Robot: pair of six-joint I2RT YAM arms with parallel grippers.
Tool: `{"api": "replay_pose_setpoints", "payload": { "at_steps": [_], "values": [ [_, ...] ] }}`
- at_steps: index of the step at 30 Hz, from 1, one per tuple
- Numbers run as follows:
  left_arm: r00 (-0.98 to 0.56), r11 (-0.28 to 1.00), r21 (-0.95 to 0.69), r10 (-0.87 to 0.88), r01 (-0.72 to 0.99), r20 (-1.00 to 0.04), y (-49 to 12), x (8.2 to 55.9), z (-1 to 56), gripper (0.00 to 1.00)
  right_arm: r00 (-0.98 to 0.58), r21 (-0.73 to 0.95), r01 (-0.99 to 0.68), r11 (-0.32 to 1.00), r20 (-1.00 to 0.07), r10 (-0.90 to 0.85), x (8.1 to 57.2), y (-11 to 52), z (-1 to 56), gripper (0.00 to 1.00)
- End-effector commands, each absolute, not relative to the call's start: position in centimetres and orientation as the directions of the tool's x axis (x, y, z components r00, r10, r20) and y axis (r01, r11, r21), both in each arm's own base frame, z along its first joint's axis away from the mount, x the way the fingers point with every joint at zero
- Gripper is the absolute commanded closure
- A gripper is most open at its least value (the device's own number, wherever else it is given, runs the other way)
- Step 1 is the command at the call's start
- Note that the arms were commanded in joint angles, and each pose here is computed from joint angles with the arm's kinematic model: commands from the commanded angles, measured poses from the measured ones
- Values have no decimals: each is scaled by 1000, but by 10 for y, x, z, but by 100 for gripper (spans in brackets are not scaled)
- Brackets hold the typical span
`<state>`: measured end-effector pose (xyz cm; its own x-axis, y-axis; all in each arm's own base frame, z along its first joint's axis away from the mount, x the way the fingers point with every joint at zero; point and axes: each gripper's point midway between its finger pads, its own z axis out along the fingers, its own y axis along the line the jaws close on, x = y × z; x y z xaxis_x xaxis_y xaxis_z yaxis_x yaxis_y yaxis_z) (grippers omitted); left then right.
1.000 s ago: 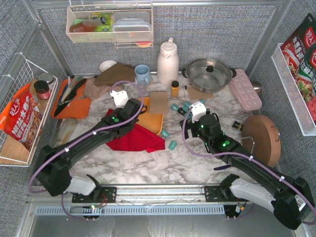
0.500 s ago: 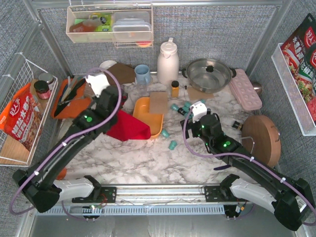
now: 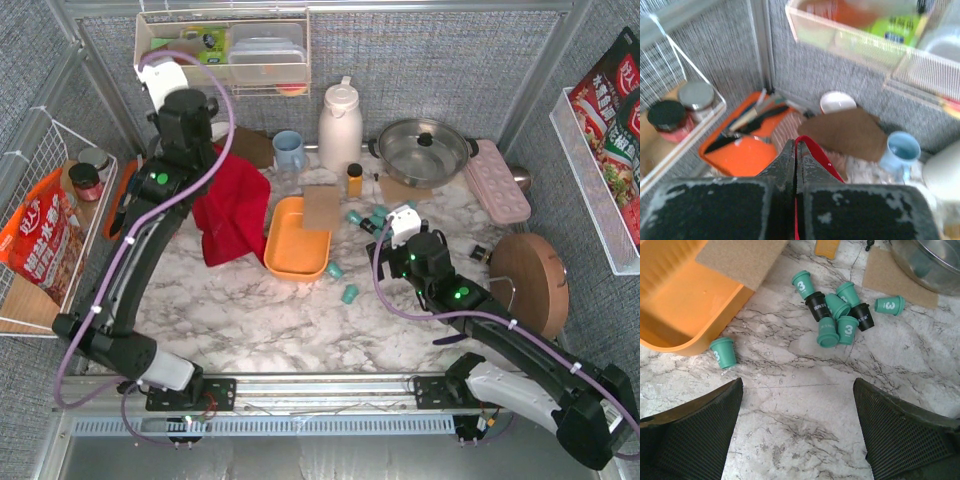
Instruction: Mix the coffee capsules in the storage basket
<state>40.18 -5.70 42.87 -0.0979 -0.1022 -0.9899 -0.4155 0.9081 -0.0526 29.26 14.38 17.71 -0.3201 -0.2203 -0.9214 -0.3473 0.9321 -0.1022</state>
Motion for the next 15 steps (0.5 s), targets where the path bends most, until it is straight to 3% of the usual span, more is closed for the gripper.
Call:
{"api": "replay_pose_setpoints", "payload": {
  "at_steps": [1,6,9,15],
  "values": [
    [49,864,-31,-8,-502,-999,-36,419,495,100,-298,-102,-331,938,-932,-206,296,143,185,4],
    [110,763,61,171,-644,-979,-14,431,560,100,-306,-105,-330,938,-928,-211,297,143,182,4],
    [208,736,8,202,-677,-957,-2,433,579,100,-305,-106,-327,939,-929,-211,297,143,183,4],
    [230,812,-13,151,-584,-961,-1,477,558,100,-307,-106,-328,939,-928,-212,298,143,181,4]
  ]
}}
